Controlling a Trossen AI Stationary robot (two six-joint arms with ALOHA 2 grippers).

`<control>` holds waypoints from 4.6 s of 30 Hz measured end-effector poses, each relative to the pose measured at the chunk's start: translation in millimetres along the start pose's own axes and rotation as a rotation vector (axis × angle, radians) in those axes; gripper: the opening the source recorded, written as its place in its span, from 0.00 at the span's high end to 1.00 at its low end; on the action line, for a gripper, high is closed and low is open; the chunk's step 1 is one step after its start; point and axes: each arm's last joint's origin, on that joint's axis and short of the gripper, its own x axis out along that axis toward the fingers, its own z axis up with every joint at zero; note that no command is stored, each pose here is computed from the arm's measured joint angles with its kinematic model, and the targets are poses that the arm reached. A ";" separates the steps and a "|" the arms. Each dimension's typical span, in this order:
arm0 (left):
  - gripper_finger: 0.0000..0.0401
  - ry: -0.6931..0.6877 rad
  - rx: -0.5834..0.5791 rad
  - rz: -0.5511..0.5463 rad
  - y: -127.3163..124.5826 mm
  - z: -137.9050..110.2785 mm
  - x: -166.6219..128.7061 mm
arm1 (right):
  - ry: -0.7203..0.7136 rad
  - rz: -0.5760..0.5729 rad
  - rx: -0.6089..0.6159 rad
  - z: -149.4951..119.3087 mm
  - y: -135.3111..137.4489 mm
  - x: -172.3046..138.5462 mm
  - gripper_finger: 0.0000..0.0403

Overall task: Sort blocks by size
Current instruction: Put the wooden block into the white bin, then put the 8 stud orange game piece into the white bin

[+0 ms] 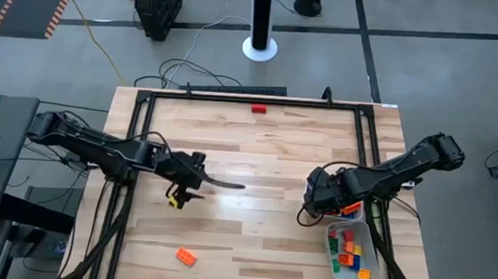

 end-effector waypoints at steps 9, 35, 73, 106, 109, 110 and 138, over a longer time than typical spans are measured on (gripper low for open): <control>0.35 0.085 0.118 -0.237 -55.9 -3.7 0.0 | -0.114 0.019 0.027 7.3 5.7 -10.8 0.18; 0.35 0.046 0.062 -0.330 -179.6 -15.2 63.5 | -0.214 -0.104 -0.049 13.8 -2.9 -12.1 0.22; 0.65 -0.074 0.121 0.333 -72.0 9.2 100.0 | -0.737 0.165 -0.228 -22.1 56.5 -39.2 0.22; 0.65 -0.561 0.023 0.553 -14.1 55.1 84.0 | -1.231 0.292 -0.252 42.2 96.9 -4.7 0.22; 0.65 -0.592 0.014 0.491 -15.3 56.0 84.2 | -1.258 0.293 -0.301 38.4 99.5 -8.8 0.22; 0.65 -0.607 0.010 0.475 -15.6 56.8 83.8 | -1.259 0.303 -0.313 37.9 99.8 -9.3 0.22; 0.48 -0.676 -0.126 0.358 -11.3 57.7 83.7 | -1.254 0.289 -0.437 46.0 107.5 11.8 0.60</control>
